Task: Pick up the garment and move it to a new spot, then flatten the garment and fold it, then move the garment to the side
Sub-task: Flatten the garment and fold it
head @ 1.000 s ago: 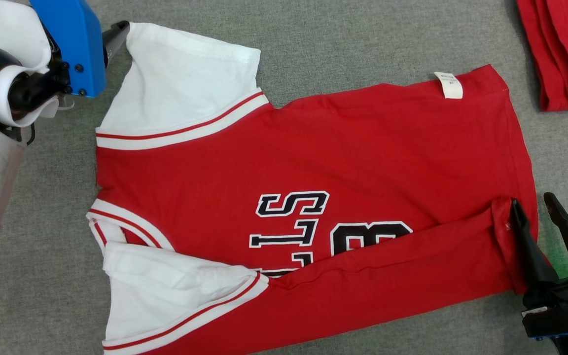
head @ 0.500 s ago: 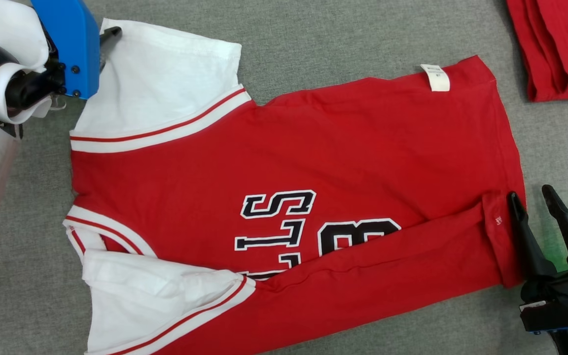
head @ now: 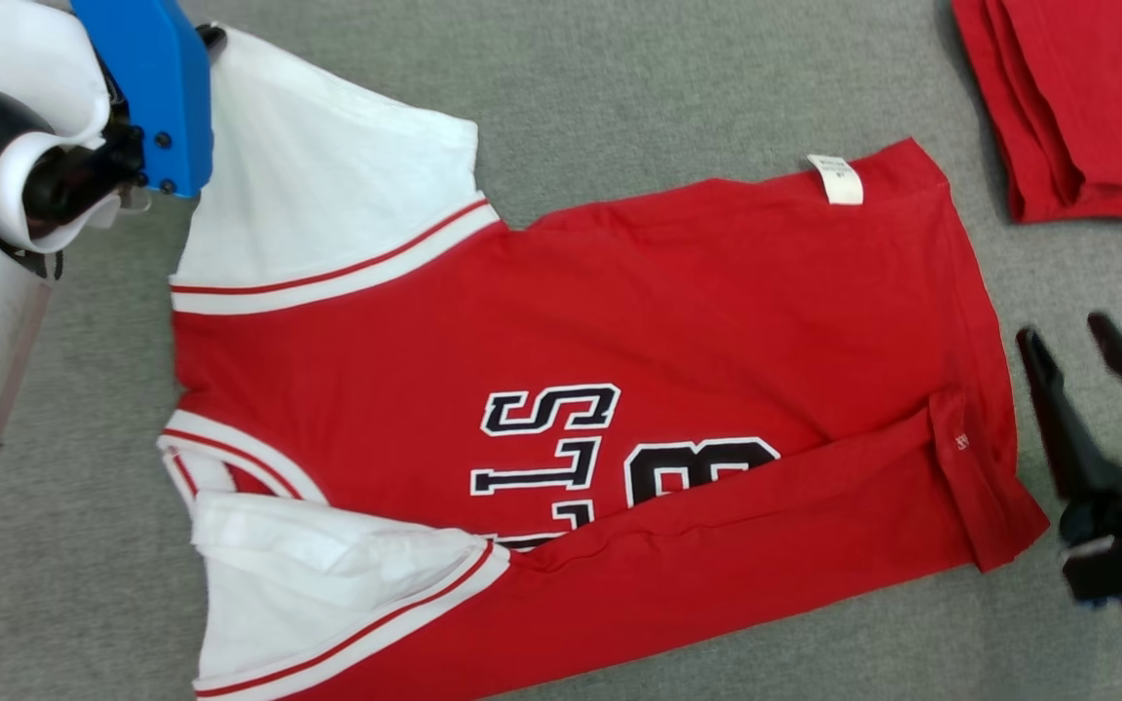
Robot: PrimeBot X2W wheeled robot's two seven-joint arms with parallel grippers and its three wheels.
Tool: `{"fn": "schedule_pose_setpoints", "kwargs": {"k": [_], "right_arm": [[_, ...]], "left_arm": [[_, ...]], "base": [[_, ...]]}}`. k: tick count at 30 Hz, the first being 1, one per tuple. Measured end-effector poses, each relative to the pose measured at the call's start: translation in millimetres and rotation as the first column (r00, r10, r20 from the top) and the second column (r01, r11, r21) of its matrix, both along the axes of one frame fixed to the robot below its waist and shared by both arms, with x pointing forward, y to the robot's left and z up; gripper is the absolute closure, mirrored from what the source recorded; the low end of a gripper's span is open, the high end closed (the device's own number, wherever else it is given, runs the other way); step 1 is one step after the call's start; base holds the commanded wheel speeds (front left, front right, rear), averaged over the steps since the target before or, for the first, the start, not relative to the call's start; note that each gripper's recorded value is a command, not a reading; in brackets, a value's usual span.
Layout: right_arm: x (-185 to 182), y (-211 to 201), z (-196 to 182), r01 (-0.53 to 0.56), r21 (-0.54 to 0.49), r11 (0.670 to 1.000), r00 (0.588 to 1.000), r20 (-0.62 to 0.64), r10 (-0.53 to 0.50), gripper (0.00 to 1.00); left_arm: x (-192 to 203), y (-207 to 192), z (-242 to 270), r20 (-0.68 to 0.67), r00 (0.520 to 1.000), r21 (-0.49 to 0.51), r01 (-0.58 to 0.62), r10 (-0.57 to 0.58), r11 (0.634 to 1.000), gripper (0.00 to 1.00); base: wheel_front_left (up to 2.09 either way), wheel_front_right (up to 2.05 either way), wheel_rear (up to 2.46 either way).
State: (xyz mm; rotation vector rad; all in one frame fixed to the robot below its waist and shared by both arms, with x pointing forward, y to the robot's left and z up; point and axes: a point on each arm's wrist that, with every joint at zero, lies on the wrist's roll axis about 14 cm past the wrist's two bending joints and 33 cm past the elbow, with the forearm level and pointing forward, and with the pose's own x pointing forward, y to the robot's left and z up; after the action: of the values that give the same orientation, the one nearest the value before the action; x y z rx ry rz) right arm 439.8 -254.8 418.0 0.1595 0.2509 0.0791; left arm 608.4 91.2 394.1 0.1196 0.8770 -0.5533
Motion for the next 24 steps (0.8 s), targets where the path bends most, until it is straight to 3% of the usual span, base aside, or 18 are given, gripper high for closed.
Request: {"fn": "schedule_pose_setpoints", "kwargs": {"k": [7,10,18,24], "right_arm": [[50,8,14,-0.103,-0.049,0.993,0.989,-0.112,0.097,0.00],[67,-5,7,-0.110,-0.138,0.984,0.977,-0.198,0.082,0.00],[91,0,-22,-0.169,-0.210,0.963,0.931,-0.354,0.086,0.00],[93,12,-42,-0.202,-0.184,0.962,0.903,-0.416,0.110,0.00]], "left_arm": [[-11,1,41,0.103,0.994,-0.026,0.034,-0.031,0.999,1.00],[-16,0,53,0.136,0.990,-0.040,0.052,-0.046,0.998,1.00],[-27,-2,67,0.181,0.978,-0.040,0.110,-0.101,0.993,1.00],[-30,-4,67,0.183,0.976,-0.047,0.127,-0.116,0.991,1.00]], "base": [[0.00,0.00,0.00],[0.00,0.00,0.00],[0.00,0.00,0.00],[0.00,0.00,0.00]]}}
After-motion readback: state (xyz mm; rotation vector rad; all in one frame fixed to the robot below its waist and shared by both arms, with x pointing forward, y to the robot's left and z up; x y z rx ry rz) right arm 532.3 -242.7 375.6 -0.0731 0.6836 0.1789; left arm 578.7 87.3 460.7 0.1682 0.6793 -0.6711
